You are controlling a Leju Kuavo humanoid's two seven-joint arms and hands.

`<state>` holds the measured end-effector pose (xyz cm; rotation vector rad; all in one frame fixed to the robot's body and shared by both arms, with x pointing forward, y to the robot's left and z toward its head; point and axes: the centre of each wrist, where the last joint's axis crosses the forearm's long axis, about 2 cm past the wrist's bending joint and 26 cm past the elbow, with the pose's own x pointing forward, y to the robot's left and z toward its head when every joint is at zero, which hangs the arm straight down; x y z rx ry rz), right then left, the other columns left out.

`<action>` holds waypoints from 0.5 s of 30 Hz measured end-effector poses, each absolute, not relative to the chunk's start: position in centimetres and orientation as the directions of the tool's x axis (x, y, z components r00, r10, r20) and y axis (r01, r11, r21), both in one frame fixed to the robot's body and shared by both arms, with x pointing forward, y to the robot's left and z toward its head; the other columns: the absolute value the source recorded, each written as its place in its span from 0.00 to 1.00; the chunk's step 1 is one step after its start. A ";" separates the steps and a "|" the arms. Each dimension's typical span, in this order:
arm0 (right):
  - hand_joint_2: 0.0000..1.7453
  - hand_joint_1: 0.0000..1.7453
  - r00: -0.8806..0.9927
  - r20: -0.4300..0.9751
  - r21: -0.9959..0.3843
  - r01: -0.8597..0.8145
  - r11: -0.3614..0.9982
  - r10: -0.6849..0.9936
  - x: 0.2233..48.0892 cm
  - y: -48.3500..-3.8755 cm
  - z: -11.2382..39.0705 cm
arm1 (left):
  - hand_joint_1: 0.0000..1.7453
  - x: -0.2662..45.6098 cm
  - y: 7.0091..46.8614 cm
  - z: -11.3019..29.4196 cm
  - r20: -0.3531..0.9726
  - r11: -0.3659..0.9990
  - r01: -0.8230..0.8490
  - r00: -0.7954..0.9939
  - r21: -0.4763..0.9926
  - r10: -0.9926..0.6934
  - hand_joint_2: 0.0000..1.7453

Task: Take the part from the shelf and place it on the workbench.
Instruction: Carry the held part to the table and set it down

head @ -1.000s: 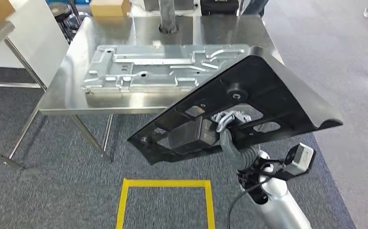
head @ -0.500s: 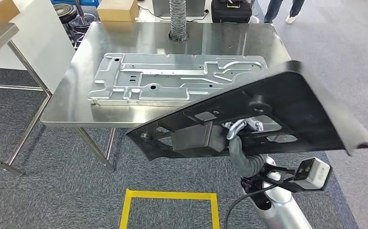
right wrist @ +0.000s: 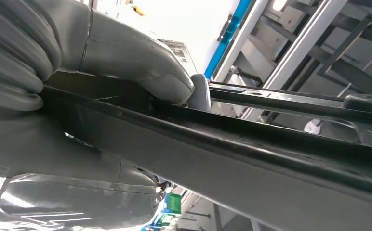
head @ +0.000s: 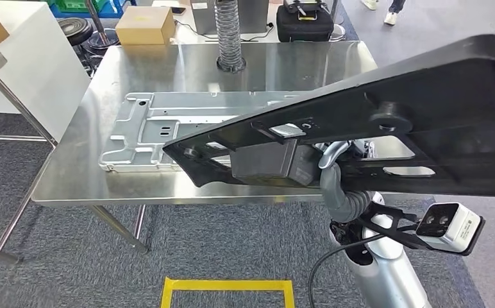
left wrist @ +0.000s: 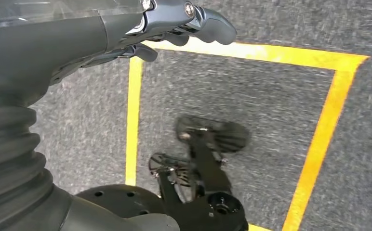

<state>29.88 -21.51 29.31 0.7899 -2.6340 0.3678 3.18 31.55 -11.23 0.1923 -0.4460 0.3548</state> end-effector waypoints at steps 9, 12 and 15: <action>1.00 1.00 -0.922 0.300 -0.151 -0.298 0.942 -0.243 31.2 -23.6 32.2 | 0.00 3.4 31.9 -11.2 0.468 0.921 -0.375 0.836 0.107 0.286 1.00; 1.00 1.00 -0.972 0.234 -0.152 -0.011 0.988 0.025 31.7 -25.5 33.6 | 0.00 3.3 31.9 -11.2 0.478 0.921 -0.374 0.832 0.108 0.282 1.00; 1.00 1.00 -0.940 0.181 -0.149 0.263 0.953 0.288 32.4 -27.1 35.5 | 0.00 3.3 31.9 -11.2 0.483 0.921 -0.373 0.830 0.107 0.280 1.00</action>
